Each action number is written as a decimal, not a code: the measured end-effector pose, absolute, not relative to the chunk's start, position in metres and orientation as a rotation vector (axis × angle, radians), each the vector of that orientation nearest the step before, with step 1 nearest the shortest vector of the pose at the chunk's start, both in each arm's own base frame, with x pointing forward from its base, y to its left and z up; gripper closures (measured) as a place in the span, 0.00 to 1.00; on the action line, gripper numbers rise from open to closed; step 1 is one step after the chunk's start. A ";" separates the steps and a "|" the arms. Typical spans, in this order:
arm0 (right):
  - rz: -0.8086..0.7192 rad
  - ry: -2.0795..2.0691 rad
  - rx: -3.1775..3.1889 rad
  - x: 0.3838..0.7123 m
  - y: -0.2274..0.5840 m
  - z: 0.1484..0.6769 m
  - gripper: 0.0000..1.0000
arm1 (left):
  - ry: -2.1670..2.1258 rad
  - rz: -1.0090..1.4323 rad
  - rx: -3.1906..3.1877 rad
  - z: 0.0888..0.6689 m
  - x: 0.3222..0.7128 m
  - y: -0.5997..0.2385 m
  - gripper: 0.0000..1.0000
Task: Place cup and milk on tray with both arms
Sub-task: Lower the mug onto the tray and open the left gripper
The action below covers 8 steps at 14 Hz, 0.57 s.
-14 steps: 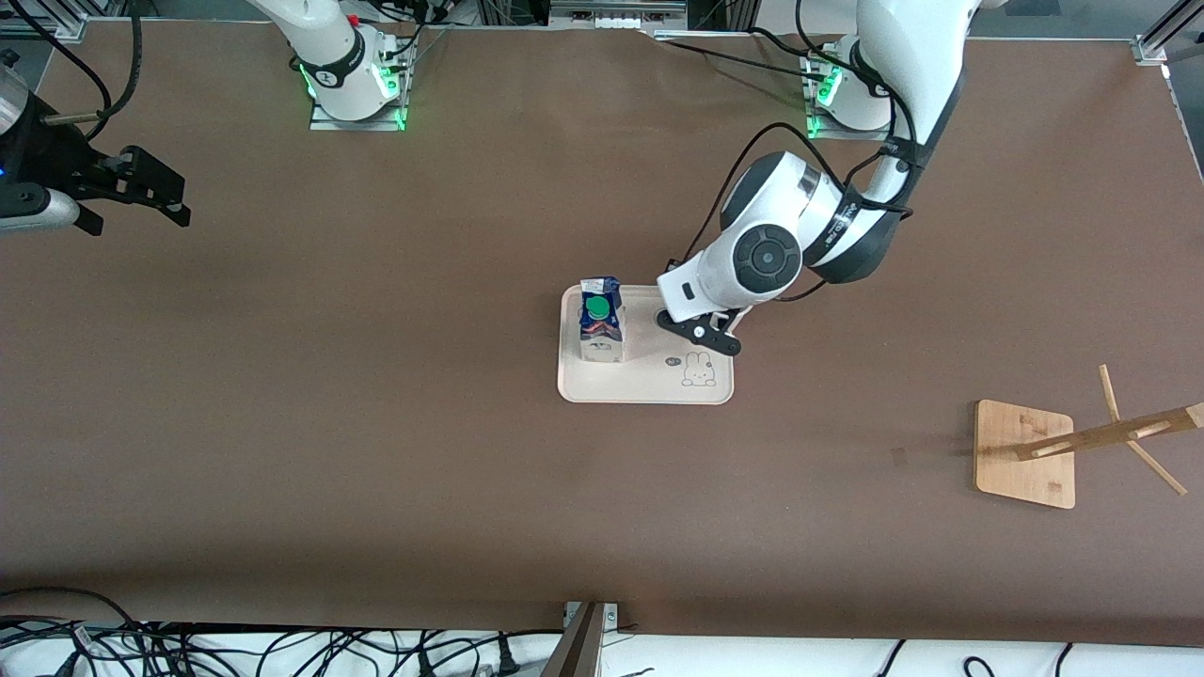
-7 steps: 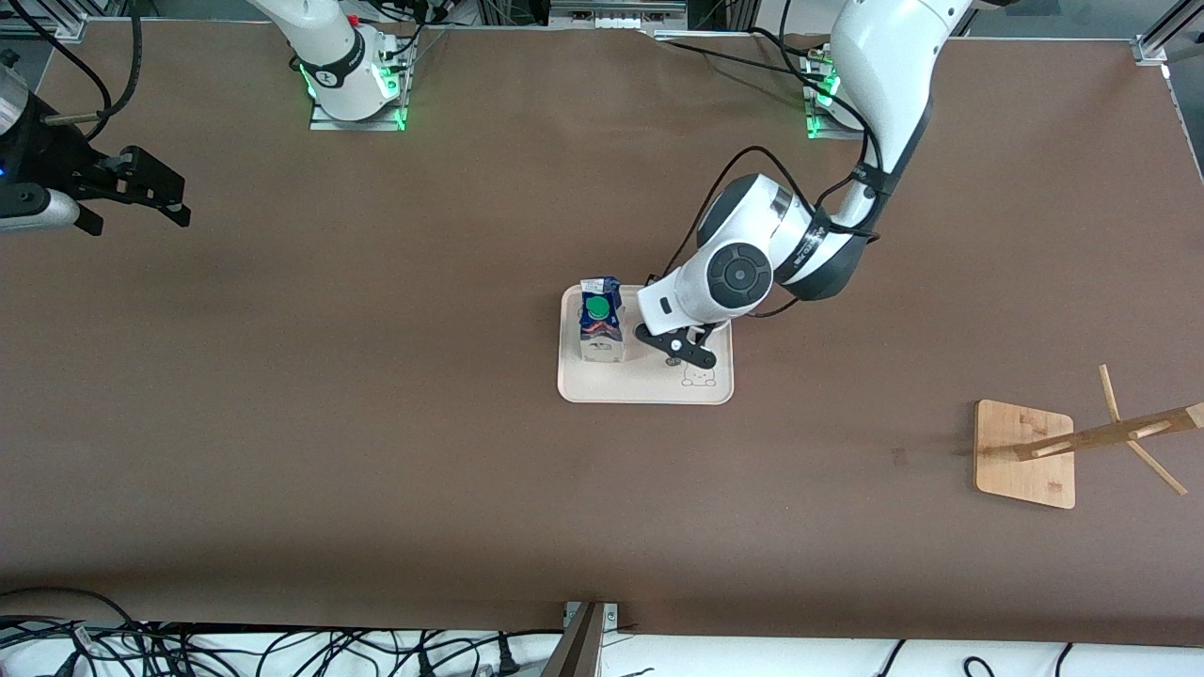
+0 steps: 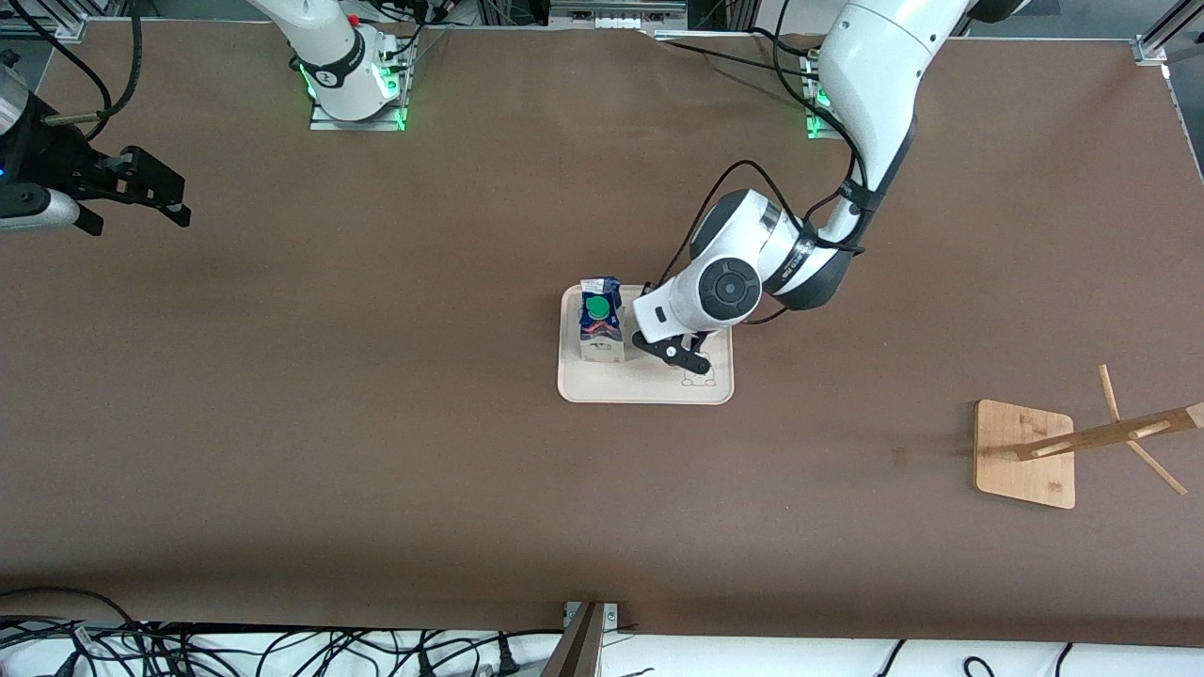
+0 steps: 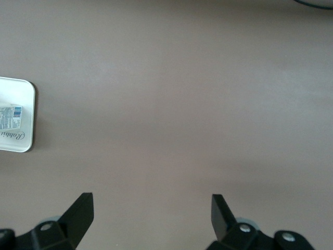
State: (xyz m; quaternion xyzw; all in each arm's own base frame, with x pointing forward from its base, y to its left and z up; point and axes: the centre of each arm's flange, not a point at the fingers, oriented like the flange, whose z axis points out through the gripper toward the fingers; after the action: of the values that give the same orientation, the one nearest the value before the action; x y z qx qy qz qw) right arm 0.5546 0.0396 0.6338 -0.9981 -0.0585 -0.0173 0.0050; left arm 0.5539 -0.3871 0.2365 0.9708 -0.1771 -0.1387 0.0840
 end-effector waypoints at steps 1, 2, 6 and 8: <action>-0.054 -0.183 -3.126 0.555 0.040 0.634 0.00 | -0.527 -0.410 2.897 0.236 0.554 -0.387 0.92; -0.054 -0.183 -3.126 0.555 0.040 0.634 0.00 | -0.526 -0.408 2.897 0.236 0.555 -0.387 0.92; -0.054 -0.183 -3.126 0.555 0.040 0.634 0.00 | -0.512 -0.339 2.893 0.234 0.561 -0.388 0.92; -0.054 -0.183 -3.126 0.555 0.040 0.634 0.00 | -0.508 -0.324 2.892 0.230 0.562 -0.389 0.92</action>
State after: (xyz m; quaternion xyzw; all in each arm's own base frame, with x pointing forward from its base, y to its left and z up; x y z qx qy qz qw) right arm 0.5546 0.0396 0.6337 -0.9981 -0.0584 -0.0173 0.0050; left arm 0.5622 -0.3888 0.2302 0.9747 -0.1711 -0.1092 0.0935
